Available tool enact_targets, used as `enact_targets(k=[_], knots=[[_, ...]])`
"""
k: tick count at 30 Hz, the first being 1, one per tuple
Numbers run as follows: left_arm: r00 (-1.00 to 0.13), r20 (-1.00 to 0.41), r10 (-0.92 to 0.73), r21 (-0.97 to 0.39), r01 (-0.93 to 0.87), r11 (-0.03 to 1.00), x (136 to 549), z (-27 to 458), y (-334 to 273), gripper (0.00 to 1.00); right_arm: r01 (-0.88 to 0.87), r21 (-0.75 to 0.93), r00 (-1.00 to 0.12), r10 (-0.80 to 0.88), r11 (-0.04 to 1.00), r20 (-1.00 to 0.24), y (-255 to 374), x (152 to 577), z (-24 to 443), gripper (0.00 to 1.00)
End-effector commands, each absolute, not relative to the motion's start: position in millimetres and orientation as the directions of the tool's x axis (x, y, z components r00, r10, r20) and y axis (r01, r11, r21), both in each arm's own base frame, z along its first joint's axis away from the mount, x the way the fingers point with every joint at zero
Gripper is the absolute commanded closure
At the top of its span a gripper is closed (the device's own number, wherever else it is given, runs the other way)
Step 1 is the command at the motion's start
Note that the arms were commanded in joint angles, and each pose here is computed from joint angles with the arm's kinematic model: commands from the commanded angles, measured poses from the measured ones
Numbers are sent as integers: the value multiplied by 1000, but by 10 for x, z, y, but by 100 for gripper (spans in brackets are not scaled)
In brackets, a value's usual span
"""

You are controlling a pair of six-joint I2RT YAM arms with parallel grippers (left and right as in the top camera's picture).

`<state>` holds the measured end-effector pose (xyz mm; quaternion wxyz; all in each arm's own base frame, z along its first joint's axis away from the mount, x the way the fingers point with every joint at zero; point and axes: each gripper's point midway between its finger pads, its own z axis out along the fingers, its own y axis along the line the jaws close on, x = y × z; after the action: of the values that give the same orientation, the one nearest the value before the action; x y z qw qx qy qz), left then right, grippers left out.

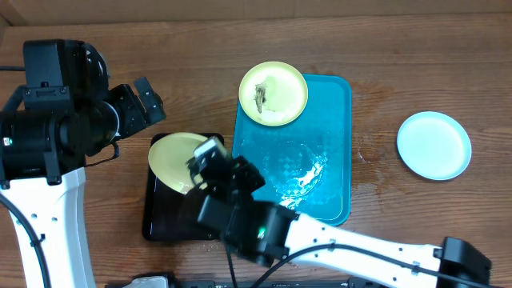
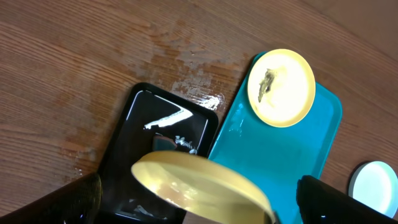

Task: Clean dirty plates on tray and stack at the side
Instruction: 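Lift the yellow plate with the right gripper and tilt it over the black tray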

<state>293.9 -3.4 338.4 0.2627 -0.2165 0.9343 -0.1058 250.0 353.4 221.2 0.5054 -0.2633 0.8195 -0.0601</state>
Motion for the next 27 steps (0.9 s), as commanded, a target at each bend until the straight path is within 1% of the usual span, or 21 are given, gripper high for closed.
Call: enact_targets(k=[1, 6, 10, 15, 22, 27], knots=[[-760, -467, -452, -321, -330, 887, 2923, 3472, -38, 0, -247, -446, -281, -504, 860, -817, 3494, 2494, 2366, 96], [-760, -466, -452, -321, -331, 887, 2925, 3469, -38, 0, -163, -505, -205, -530, 847, -823, 3491, 2337, 2502, 96], [-761, -466, -452, -321, -330, 888, 2925, 3468, -40, 0, -149, -519, -166, -538, 842, -826, 3528, 2203, 2571, 96], [-761, -466, -452, -321, -330, 887, 2925, 3469, -40, 0, -153, -537, -148, -557, 829, -817, 3554, 2138, 2592, 96], [-761, -466, -452, -321, -330, 888, 2926, 3468, -40, 0, -79, -563, -124, -569, 822, -813, 3468, 2151, 2698, 96], [-761, -466, -452, -321, -330, 887, 2926, 3468, -40, 1, -89, -598, -114, -605, 796, -788, 3492, 2137, 2709, 96]])
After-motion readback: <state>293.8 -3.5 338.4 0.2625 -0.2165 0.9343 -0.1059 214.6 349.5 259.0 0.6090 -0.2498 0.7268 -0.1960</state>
